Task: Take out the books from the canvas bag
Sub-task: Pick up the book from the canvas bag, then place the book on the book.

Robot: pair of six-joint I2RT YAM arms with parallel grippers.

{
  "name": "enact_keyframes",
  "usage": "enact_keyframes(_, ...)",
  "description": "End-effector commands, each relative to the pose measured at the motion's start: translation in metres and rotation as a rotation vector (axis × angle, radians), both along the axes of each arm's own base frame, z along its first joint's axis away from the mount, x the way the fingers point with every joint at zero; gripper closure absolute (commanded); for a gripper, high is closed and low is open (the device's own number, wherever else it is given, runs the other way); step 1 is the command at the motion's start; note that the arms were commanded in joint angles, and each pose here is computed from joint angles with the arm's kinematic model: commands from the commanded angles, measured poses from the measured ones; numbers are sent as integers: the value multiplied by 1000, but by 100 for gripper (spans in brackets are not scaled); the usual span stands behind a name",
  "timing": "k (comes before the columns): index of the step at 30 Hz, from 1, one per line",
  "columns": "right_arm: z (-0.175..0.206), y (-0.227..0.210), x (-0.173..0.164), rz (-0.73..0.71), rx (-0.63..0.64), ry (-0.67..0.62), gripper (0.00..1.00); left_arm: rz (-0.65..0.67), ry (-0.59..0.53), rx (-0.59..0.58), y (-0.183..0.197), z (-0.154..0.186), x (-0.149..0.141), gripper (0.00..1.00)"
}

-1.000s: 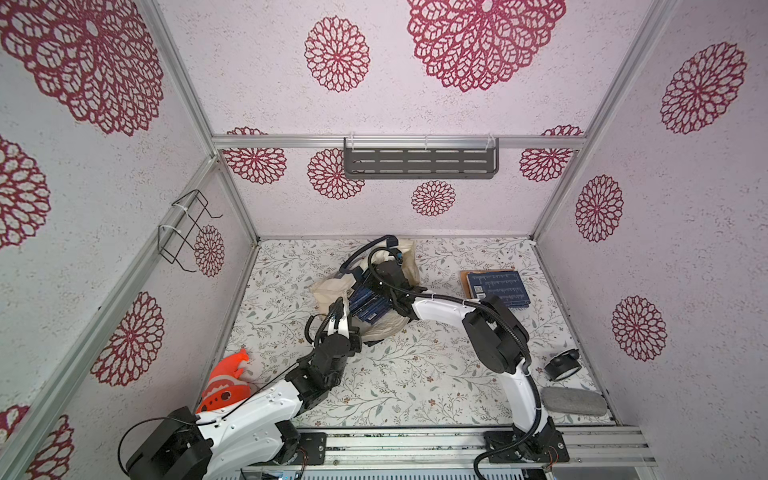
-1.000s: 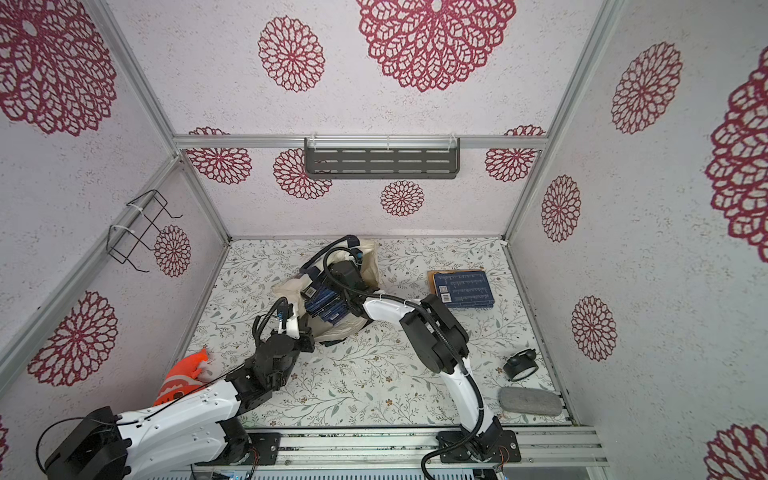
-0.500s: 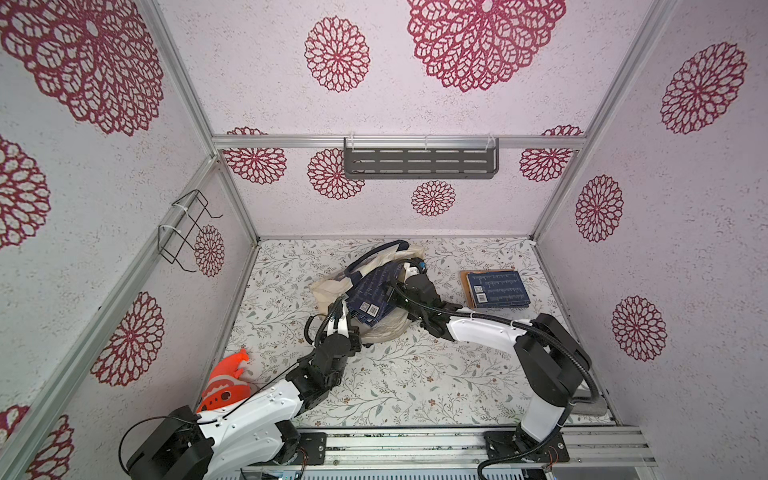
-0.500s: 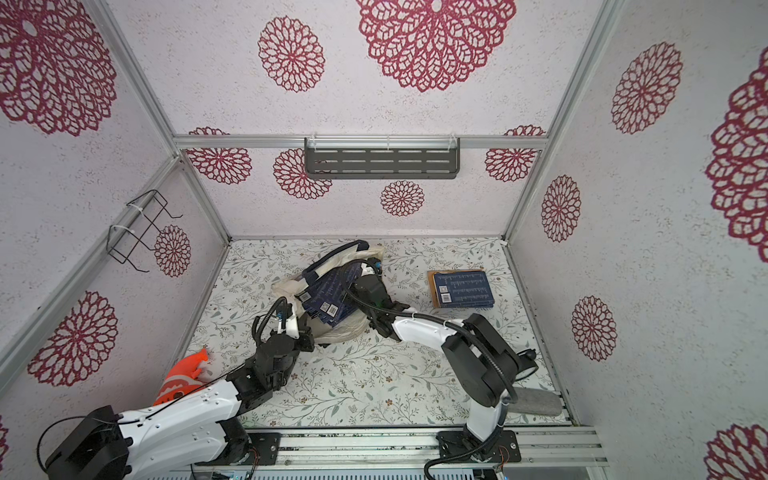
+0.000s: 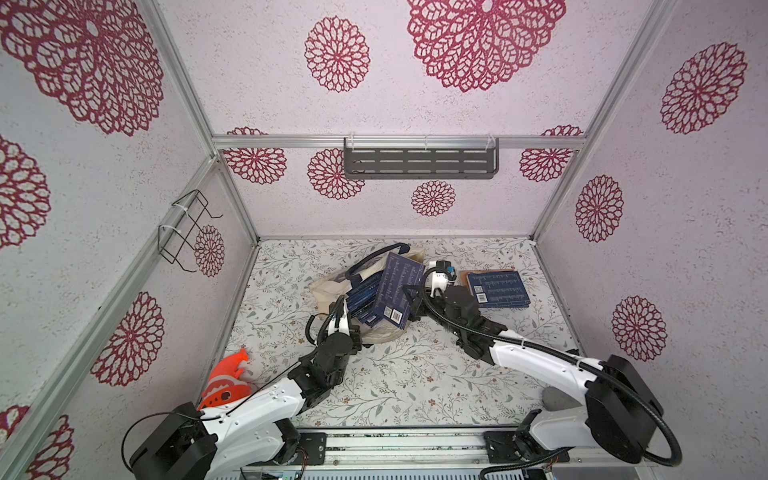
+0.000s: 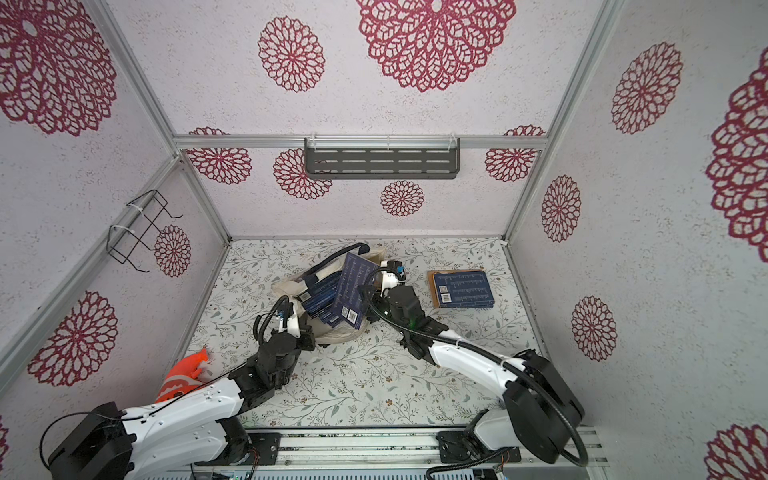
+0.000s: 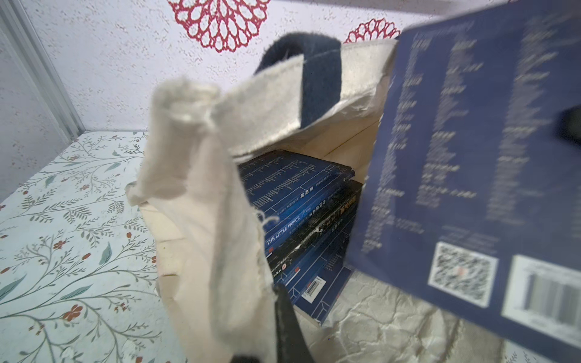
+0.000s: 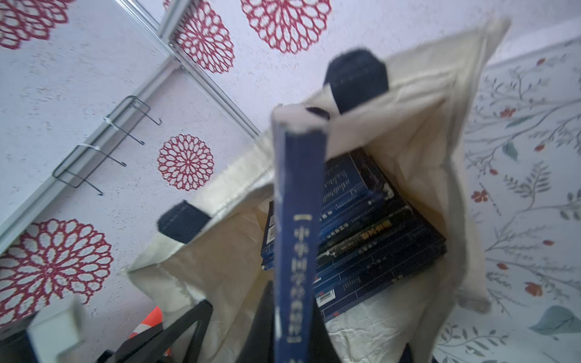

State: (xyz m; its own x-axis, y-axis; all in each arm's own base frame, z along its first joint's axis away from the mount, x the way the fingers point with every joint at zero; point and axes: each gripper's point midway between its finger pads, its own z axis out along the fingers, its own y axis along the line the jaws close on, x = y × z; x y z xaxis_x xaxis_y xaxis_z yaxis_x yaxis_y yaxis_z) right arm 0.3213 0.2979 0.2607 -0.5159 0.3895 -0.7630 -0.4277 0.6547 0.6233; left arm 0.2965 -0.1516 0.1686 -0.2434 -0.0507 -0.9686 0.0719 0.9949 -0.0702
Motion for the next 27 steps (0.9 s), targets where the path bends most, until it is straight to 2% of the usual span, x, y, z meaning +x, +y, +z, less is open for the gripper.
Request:
enact_keyframes(1, 52, -29, -7, -62, 18, -164, 100, 7, -6, -2, -5, 7, 2, 100)
enact_keyframes(7, 68, -103, -6, -323, -73, -225, 100, 7, 0, 6, -6, 6, 2, 100)
enact_keyframes(15, 62, -199, 4, -627, 6, -200, 100, 6, -2, 2, -6, 7, 2, 100)
enact_keyframes(19, 52, -230, 12, -715, 55, -168, 100, 5, -2, 4, -6, 6, 2, 100)
enact_keyframes(27, 30, -268, 35, -779, 170, -123, 100, 2, -4, 3, -6, 7, 2, 100)
